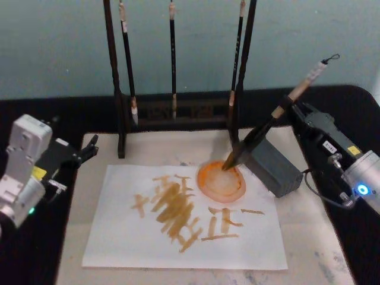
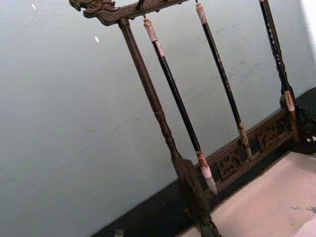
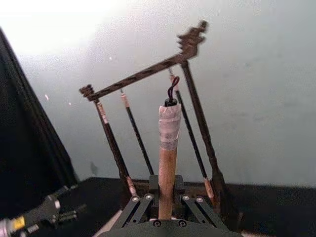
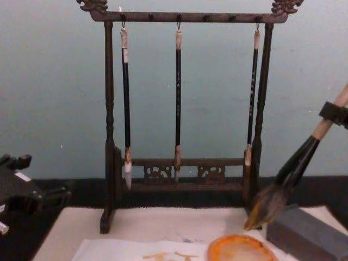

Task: Pick up the brush from the inkstone, write on the paper, then place the brush back to its original position.

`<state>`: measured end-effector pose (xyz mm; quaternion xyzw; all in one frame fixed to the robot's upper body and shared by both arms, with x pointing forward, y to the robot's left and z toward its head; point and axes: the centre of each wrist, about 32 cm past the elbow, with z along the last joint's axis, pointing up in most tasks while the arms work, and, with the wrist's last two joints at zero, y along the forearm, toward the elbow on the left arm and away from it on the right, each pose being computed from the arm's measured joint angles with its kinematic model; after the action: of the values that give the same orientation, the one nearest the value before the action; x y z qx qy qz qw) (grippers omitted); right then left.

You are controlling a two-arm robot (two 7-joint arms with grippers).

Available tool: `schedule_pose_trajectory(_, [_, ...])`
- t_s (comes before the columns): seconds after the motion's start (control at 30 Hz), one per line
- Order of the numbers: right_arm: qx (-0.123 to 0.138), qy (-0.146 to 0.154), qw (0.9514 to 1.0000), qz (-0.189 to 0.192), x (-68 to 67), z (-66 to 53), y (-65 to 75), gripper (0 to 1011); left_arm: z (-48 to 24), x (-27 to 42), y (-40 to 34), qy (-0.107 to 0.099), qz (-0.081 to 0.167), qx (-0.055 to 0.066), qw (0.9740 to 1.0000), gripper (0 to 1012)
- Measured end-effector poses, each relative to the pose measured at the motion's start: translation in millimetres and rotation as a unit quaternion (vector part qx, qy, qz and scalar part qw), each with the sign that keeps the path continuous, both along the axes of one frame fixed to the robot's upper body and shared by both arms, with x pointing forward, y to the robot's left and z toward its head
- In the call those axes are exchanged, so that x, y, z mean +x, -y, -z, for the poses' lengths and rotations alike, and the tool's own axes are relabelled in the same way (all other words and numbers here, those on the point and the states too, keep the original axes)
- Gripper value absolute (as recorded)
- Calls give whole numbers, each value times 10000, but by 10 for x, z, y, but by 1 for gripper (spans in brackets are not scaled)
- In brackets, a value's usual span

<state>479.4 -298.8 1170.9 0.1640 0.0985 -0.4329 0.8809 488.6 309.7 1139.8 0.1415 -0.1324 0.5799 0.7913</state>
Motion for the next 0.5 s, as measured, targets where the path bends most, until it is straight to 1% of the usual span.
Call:
schedule_pose_trajectory(0.03, [0, 0, 10000, 0, 0, 0, 0, 176, 0, 0, 0, 0, 0, 0, 10000, 1010])
schedule_pose_trajectory(0.07, [275, -223, 9994, -57, 74, 41, 16, 176, 0, 0, 0, 0, 0, 0, 10000, 1009])
schedule_pose_trajectory(0.1, [371, -305, 9988, -76, 101, 59, 19, 176, 0, 0, 0, 0, 0, 1, 10000, 1010])
schedule_pose_trajectory(0.17, [468, -398, 9981, -99, 130, 82, 23, 176, 0, 0, 0, 0, 0, 0, 10000, 1010])
schedule_pose_trajectory(0.27, [746, -676, 9948, -177, 209, 150, 38, 176, 0, 0, 0, 0, 0, 0, 10000, 1010])
schedule_pose_trajectory(0.37, [893, -820, 9924, -221, 251, 181, 46, 176, 0, 0, 0, 0, 0, 0, 10000, 1010])
schedule_pose_trajectory(0.43, [1046, -990, 9892, -264, 297, 228, 55, 176, 0, 0, 0, -1, 0, 1, 10000, 1010])
schedule_pose_trajectory(0.5, [1074, -1034, 9885, -265, 307, 242, 58, 176, 0, 0, 0, 0, 0, 1, 10000, 1009])
